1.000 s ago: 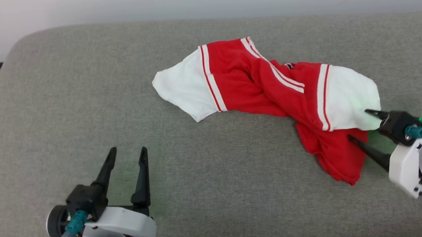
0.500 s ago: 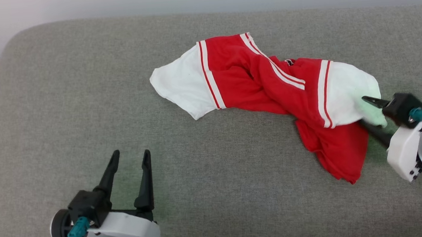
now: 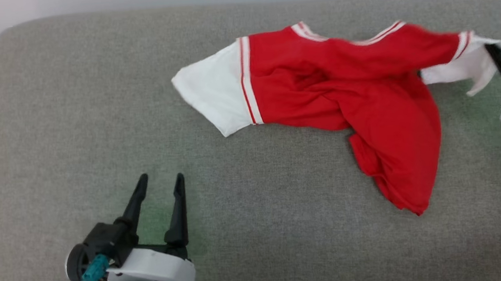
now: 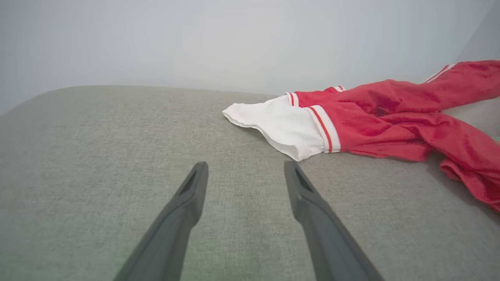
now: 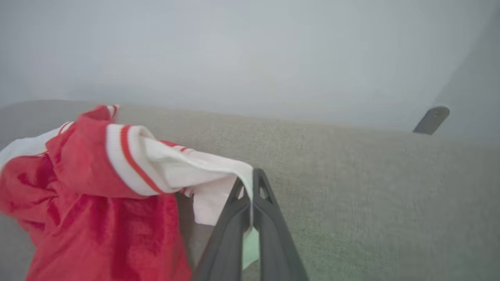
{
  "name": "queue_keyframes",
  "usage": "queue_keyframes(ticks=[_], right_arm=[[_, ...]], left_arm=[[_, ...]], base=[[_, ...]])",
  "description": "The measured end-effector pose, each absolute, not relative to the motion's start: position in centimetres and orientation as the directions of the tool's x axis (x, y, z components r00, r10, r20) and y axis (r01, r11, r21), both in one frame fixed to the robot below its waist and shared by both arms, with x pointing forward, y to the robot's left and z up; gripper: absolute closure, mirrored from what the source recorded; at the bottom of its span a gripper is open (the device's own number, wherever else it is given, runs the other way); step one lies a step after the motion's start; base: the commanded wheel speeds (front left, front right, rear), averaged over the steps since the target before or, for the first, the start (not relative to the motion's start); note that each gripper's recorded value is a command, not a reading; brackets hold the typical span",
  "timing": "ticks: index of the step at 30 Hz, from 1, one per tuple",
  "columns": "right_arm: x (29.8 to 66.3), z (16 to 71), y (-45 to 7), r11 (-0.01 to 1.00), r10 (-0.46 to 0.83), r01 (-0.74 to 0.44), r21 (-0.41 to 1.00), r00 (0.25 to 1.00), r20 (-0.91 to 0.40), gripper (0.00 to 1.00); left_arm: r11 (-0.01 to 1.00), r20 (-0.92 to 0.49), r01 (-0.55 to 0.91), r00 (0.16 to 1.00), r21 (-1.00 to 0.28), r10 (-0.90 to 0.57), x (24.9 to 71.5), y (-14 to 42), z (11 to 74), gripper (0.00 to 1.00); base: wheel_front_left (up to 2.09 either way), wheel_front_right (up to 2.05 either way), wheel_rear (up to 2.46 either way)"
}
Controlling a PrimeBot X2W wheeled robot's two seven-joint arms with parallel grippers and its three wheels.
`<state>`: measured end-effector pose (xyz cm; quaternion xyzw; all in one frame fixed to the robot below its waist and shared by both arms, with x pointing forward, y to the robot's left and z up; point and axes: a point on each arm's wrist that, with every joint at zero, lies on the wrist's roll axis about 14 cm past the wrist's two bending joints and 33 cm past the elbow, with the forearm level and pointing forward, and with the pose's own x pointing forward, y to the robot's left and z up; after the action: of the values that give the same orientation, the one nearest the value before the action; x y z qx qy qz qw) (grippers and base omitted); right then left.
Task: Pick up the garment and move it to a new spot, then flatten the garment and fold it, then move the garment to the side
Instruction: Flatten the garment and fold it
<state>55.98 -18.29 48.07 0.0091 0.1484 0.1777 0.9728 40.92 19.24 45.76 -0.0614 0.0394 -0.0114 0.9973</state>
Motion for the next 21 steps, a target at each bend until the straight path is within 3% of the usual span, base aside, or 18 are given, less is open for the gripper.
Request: queue_keyframes(ticks=[5, 8, 14, 15, 16, 20, 21], right_arm=[[58.2, 45.8, -21.8, 0.942, 0.181, -0.053, 0.333, 0.913, -0.365, 1.00], [59.0, 44.3, -23.6, 0.905, 0.101, 0.100, 0.414, 0.894, -0.437, 1.00], [60.8, 43.8, -23.4, 0.923, 0.057, 0.139, 0.360, 0.873, -0.484, 1.00], [61.0, 43.7, -23.4, 0.933, 0.054, 0.129, 0.336, 0.872, -0.486, 0.95], [61.2, 43.6, -23.3, 0.942, 0.052, 0.119, 0.314, 0.871, -0.488, 0.78], [61.2, 42.8, -23.3, 0.968, 0.045, 0.088, 0.235, 0.860, -0.508, 0.75], [61.2, 42.9, -23.4, 0.973, 0.042, 0.079, 0.215, 0.862, -0.505, 0.60]], left_arm=[[0.990, -0.084, 0.030, 0.996, -0.135, -0.041, 41.4, 18.8, 45.4, 0.00], [0.989, -0.090, 0.036, 0.995, -0.145, -0.049, 41.5, 18.5, 45.1, 0.00], [0.988, -0.104, 0.022, 0.994, -0.155, -0.038, 41.5, 18.8, 44.6, 0.00], [0.988, -0.105, 0.019, 0.994, -0.155, -0.036, 41.5, 18.9, 44.6, 0.00], [0.988, -0.105, 0.016, 0.994, -0.154, -0.033, 41.6, 19.0, 44.6, 0.00], [0.988, -0.109, 0.007, 0.994, -0.156, -0.024, 41.6, 19.4, 44.5, 0.00], [0.988, -0.108, 0.007, 0.994, -0.155, -0.024, 41.7, 19.4, 44.5, 0.00]], base=[[0.00, 0.00, 0.00], [0.00, 0.00, 0.00], [0.00, 0.00, 0.00], [0.00, 0.00, 0.00], [0.00, 0.00, 0.00], [0.00, 0.00, 0.00], [0.00, 0.00, 0.00]])
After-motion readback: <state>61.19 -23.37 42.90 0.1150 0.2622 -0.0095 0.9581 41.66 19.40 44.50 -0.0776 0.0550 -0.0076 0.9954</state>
